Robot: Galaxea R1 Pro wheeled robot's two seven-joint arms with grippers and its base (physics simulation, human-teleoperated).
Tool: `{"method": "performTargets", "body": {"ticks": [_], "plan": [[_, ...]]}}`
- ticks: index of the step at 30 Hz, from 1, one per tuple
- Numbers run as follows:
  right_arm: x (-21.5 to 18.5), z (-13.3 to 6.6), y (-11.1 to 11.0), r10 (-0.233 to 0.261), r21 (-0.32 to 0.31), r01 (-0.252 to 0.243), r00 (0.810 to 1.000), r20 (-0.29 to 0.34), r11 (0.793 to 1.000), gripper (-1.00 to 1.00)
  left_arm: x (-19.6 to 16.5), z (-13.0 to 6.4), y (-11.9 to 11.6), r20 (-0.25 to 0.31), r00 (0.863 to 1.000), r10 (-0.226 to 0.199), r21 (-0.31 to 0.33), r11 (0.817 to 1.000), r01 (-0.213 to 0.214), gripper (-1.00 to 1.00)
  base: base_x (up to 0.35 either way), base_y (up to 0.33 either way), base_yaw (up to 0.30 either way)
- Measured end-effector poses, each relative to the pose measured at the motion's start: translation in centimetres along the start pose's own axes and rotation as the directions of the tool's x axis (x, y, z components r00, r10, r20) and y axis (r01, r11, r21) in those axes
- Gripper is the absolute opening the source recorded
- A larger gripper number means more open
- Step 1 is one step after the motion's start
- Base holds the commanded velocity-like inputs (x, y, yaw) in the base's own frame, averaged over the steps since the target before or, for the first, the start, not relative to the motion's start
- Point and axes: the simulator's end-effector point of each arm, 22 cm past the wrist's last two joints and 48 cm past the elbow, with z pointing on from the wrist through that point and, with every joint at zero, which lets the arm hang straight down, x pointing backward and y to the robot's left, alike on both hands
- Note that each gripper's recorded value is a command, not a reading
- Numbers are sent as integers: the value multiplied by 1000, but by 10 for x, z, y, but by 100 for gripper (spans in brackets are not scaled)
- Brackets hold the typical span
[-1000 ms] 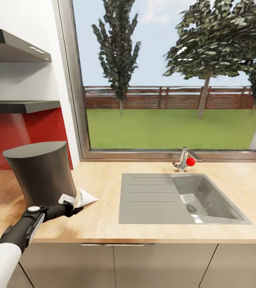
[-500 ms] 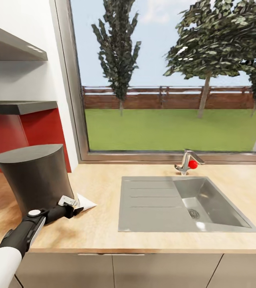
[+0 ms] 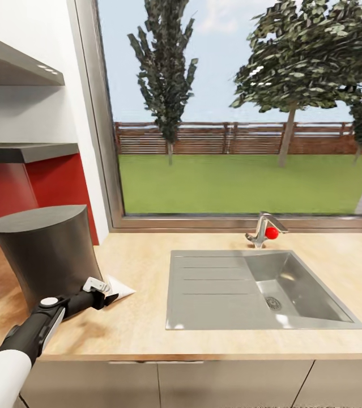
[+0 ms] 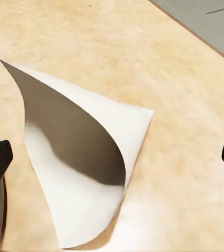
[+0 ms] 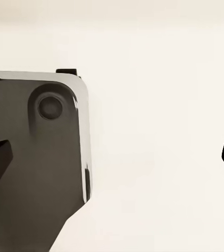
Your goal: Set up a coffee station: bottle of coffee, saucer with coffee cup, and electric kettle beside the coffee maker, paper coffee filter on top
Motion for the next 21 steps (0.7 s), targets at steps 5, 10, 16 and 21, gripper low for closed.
{"method": "performTargets", "body": {"ticks": [5, 10, 16, 21], "plan": [[0, 0, 0, 1, 1, -1, 1000, 0, 1000, 100, 0, 0, -1, 1, 1000, -2, 1, 1000, 2, 100, 0, 0, -183], [0, 0, 0, 1, 1, -1, 1000, 0, 1000, 100, 1, 0, -1, 0, 1000, -3, 2, 1000, 3, 100, 0, 0, -41], [0, 0, 0, 1, 1, -1, 1000, 0, 1000, 100, 4, 0, -2, -5, 1000, -6, 3, 1000, 6, 100, 0, 0, -6], [0, 0, 0, 1, 1, -1, 1000, 0, 1000, 100, 16, 0, -4, -21, 1000, -15, 5, 1000, 15, 100, 0, 0, -1]]}}
